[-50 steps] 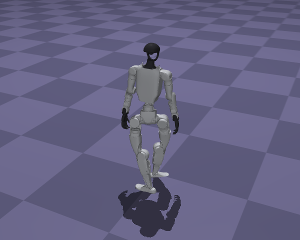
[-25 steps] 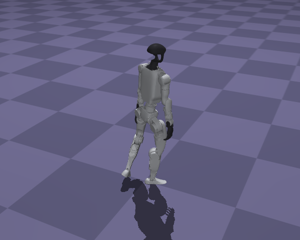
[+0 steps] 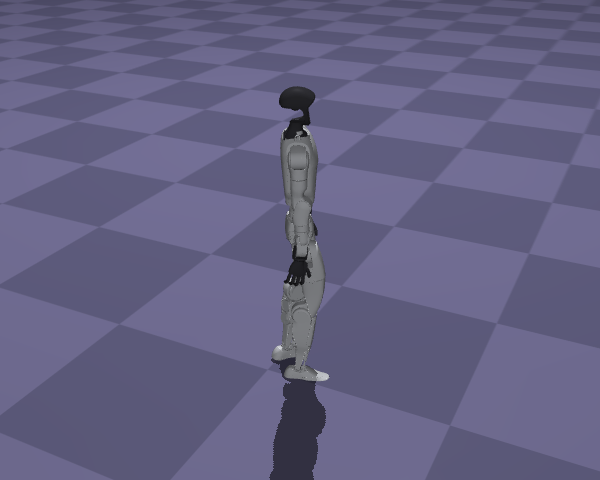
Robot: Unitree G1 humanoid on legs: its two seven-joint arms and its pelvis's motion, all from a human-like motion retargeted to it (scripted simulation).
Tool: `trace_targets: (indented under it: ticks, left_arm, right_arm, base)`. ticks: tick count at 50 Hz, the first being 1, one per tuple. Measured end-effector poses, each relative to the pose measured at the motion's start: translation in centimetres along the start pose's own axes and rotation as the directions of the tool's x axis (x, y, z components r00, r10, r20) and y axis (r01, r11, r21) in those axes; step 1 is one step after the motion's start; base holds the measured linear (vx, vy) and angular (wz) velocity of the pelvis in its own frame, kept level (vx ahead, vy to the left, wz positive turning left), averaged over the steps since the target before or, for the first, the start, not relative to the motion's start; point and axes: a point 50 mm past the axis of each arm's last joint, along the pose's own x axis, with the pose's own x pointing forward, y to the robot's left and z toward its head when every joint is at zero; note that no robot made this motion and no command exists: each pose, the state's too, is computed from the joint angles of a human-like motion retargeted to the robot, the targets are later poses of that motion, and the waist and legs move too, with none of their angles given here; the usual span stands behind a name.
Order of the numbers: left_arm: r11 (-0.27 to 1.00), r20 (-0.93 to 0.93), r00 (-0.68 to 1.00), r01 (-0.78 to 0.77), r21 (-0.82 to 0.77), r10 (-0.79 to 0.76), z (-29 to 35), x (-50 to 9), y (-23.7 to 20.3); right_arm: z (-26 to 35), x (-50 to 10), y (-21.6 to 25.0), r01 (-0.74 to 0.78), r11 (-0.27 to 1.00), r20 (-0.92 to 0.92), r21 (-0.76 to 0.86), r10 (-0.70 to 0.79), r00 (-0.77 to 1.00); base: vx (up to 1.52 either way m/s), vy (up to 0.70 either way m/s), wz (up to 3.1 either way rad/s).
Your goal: In place motions
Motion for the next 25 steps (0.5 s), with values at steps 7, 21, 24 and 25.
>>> trace_targets:
  ticks: [7,21,24,25]
  left_arm:
    - [0.995,0.036,0.998,0.048,-0.092,-0.045,1.3,-0.2,-0.2]
    - [0.996,0.112,0.992,0.053,0.076,-0.062,3.8,-0.5,-0.8]
    - [0.994,0.117,0.992,0.039,0.106,-0.051,4.1,-0.5,-0.6]
    - [0.993,0.117,0.992,0.034,0.113,-0.048,4.2,-0.6,-0.5]
  right_arm:
    - [-0.8,0.0,-0.1,0.021,0.999,-0.029,0.027,-0.02,0.999]
    - [1.0,-0.1,0.7,-0.012,1.0,0.03,0.015,0.011,0.999]
    - [1.5,-0.2,0.7,-0.013,1.0,0.051,-0.003,0.013,0.999]
    - [1.6,-0.2,0.7,-0.012,1.0,0.056,-0.007,0.013,0.998]
  base:
    - [0.06,0.05,-0.41]
    - [-0.03,-0.03,0.62]
    - [-0.07,-0.12,2.03]
    - [-0.08,-0.15,2.18]
